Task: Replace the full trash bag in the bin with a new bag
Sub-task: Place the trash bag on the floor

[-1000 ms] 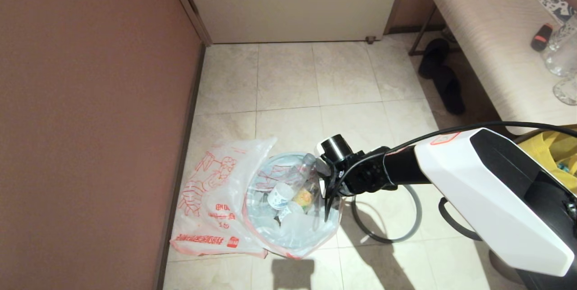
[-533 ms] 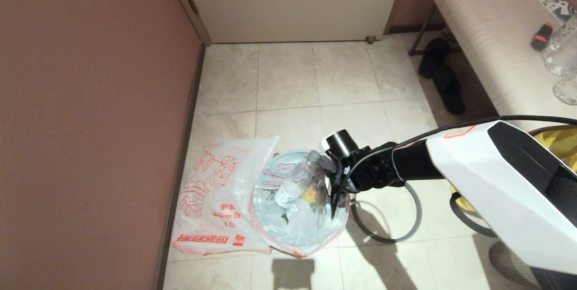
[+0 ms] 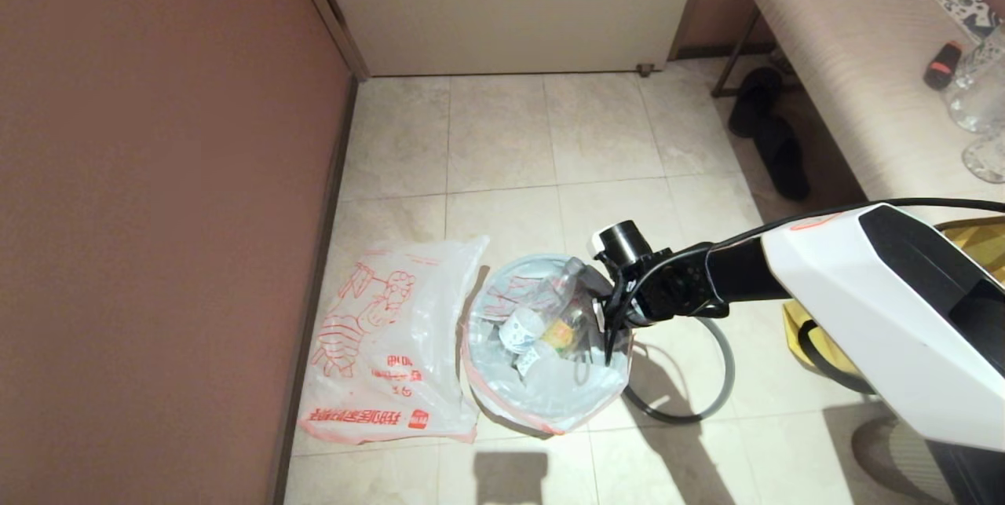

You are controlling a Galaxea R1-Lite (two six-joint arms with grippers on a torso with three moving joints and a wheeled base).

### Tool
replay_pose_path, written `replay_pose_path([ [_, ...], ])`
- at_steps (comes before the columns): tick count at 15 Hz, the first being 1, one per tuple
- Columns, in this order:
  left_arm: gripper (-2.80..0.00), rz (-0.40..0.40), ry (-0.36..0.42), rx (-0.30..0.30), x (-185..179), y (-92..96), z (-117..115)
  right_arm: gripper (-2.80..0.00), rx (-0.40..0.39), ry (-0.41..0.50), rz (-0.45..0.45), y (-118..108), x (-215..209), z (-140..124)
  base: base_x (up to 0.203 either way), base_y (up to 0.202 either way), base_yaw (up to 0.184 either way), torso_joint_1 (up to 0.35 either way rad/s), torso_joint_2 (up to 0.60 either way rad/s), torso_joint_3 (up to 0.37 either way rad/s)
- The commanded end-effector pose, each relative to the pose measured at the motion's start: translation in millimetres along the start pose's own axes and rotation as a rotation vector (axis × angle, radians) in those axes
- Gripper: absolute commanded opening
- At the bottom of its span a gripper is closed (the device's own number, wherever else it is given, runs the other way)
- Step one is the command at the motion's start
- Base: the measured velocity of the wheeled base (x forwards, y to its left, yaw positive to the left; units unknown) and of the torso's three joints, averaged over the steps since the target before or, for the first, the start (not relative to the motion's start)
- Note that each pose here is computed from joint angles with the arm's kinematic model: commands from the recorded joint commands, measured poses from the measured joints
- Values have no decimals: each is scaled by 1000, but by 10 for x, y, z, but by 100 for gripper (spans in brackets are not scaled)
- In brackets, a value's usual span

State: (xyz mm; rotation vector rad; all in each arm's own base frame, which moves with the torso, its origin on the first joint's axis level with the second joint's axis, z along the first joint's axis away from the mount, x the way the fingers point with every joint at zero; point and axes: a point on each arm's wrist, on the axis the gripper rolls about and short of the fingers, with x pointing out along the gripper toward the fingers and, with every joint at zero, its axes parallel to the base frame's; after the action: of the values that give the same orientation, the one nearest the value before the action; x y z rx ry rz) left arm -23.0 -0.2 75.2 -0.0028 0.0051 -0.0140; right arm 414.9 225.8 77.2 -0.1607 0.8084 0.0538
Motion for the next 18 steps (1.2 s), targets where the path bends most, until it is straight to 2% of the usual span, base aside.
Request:
replay_pose_path([
  [1, -280, 0, 1, 0, 0, 0, -1, -280, 6, 8, -13, -56, -8, -5, 0, 0, 0, 0, 0, 0],
  [2, -280, 0, 1, 0, 0, 0, -1, -280, 8, 5, -12, -79, -68, 5, 0, 0, 0, 0, 0, 0],
  [3, -280, 0, 1, 0, 0, 0, -1, 0, 8, 7, -14, -94, -86, 2, 0, 0, 0, 0, 0, 0],
  [9, -280, 0, 1, 0, 0, 0, -1, 0, 25, 4, -6, -191, -338, 10, 0, 0, 0, 0, 0, 0],
  [10, -280, 0, 1, 0, 0, 0, -1, 0, 66, 15, -6, -190, -398, -21, 0, 0, 0, 0, 0, 0],
  [13, -280, 0, 1, 0, 0, 0, -1, 0, 115, 98, -16, -101, -474, -184, 0, 0, 0, 0, 0, 0],
  [14, -280, 0, 1, 0, 0, 0, -1, 0, 155, 114, -19, -67, -472, -215, 0, 0, 0, 0, 0, 0],
  [18, -280, 0, 1, 0, 0, 0, -1, 0, 197, 193, -28, 136, -461, -389, 0, 0, 0, 0, 0, 0],
])
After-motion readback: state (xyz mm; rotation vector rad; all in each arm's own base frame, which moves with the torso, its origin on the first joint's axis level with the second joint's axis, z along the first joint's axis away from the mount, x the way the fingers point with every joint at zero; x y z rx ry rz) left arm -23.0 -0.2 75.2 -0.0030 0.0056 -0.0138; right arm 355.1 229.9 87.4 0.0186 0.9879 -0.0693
